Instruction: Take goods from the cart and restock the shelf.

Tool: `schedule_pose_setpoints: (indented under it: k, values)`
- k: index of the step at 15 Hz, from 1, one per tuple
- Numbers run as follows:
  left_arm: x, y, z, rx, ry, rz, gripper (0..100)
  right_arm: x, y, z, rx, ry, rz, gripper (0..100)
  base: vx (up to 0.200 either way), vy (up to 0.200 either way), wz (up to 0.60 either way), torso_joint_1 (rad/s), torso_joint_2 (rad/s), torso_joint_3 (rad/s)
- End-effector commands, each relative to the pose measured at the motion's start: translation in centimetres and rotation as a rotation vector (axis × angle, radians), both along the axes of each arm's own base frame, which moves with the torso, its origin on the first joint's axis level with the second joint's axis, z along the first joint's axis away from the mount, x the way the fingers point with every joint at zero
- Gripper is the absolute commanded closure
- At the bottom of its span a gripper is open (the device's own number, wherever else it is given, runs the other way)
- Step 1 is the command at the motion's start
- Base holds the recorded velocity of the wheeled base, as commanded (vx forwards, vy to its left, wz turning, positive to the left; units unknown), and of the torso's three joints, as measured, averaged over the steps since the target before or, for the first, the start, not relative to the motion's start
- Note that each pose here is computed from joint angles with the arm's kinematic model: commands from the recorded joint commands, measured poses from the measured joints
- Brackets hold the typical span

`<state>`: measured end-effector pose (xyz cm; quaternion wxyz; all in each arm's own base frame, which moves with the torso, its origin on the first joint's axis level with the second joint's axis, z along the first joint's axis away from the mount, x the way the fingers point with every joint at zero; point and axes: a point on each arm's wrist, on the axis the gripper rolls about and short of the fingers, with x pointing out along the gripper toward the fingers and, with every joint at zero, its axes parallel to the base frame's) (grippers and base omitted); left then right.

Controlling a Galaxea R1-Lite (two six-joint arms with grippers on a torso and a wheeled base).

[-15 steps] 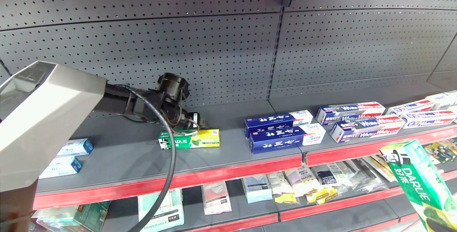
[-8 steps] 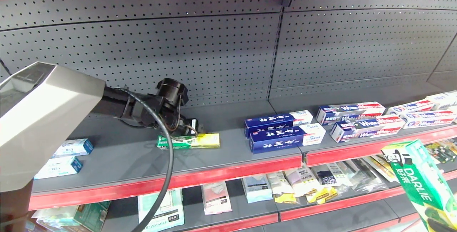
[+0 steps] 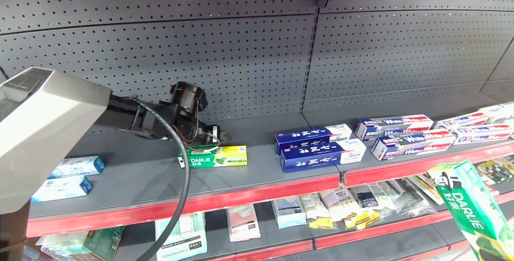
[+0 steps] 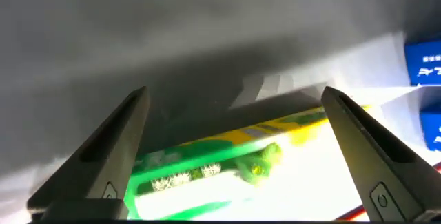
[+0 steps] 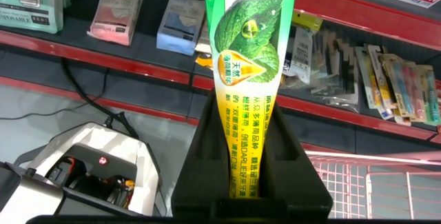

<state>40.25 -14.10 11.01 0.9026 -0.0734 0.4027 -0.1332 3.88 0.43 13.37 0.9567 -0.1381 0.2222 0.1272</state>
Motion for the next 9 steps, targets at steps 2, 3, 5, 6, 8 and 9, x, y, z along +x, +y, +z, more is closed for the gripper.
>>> schedule_pose_setpoints:
  k: [2, 3, 5, 6, 8, 9]
  values:
    - [-0.5, 2.1, 1.3, 0.032, -0.039, -0.029, 0, 0.1, 0.0, -0.1, 0.000, 0.009, 0.001, 100, 0.000, 0.000, 0.00, 0.000, 0.00, 0.000]
    - [-1.0, 3.1, 1.8, 0.027, -0.046, -0.074, 0, 0.1, 0.0, -0.1, -0.001, 0.015, 0.001, 100, 0.000, 0.000, 0.00, 0.000, 0.00, 0.000]
    - [-1.9, 4.7, 2.3, 0.015, -0.063, -0.150, 0, 0.2, 0.0, -0.2, -0.001, 0.018, 0.000, 100, 0.000, 0.000, 0.00, 0.000, 0.00, 0.000]
    - [-2.3, 5.2, 2.3, 0.018, -0.072, -0.167, 0, 0.2, 0.0, -0.2, -0.002, 0.020, -0.001, 100, 0.000, 0.000, 0.00, 0.000, 0.00, 0.000]
    - [-3.1, 7.2, 1.3, 0.019, -0.128, -0.222, 0, 0.1, 0.0, -0.4, -0.003, 0.028, -0.003, 100, 0.000, 0.000, 0.00, 0.000, 0.00, 0.000]
    - [-3.4, 7.9, 0.8, 0.013, -0.151, -0.248, 0, 0.1, 0.0, -0.4, -0.003, 0.028, -0.003, 100, 0.000, 0.000, 0.00, 0.000, 0.00, 0.000]
